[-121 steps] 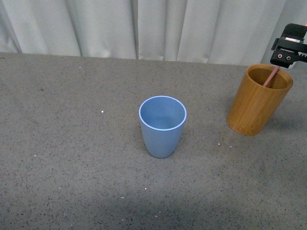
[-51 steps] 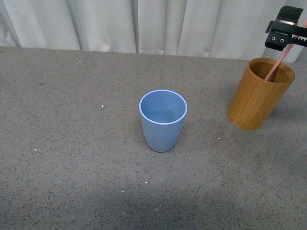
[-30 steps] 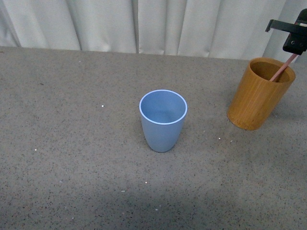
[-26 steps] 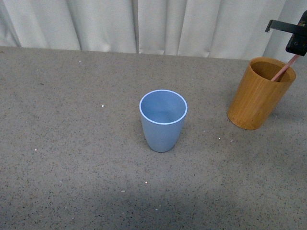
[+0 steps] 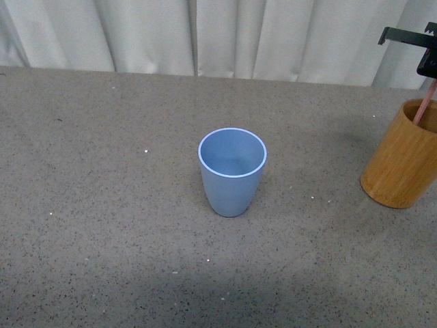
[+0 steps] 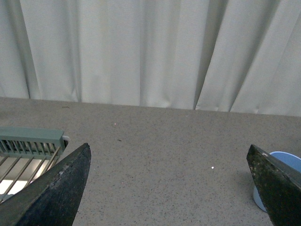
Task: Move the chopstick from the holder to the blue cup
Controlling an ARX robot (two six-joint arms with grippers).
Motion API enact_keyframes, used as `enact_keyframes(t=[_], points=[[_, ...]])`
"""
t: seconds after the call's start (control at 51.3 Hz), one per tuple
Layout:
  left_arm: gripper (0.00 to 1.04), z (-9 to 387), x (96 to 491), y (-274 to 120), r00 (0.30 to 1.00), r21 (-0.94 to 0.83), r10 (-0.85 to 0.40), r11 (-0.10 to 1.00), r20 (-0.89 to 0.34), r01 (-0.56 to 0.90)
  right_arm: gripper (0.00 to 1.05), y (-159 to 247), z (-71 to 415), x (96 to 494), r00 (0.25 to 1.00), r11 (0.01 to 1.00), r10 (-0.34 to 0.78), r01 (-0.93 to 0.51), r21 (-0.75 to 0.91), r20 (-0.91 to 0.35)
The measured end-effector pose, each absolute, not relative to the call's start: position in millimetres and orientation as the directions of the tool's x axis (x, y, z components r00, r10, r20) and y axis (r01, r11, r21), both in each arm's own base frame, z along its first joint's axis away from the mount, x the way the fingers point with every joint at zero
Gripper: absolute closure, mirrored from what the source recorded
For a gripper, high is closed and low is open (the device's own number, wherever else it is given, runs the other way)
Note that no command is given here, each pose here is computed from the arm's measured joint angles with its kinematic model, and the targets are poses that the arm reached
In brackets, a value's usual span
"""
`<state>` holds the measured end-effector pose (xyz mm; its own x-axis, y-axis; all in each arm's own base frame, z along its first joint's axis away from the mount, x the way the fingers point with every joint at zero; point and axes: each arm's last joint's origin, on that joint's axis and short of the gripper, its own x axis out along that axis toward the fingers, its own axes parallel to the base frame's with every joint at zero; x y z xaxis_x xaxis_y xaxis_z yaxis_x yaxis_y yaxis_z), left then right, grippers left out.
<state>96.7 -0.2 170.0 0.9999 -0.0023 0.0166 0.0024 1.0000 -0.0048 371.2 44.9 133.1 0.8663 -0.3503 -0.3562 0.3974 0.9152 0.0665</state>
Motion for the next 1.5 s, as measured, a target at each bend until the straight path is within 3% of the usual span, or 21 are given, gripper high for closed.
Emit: enact_keyframes(t=[0.877, 1.5], points=[[0.07, 170, 97, 0, 1.000, -0.005, -0.002, 1.000, 0.017, 0.002, 1.01, 45, 139, 337, 0.905, 0.938, -0.263, 0.322, 0.132, -0.334], [0.07, 170, 97, 0, 1.000, -0.005, -0.002, 1.000, 0.017, 0.002, 1.01, 33, 200, 309, 0.958, 0.945, -0.189, 0.237, 0.224, -0.214]])
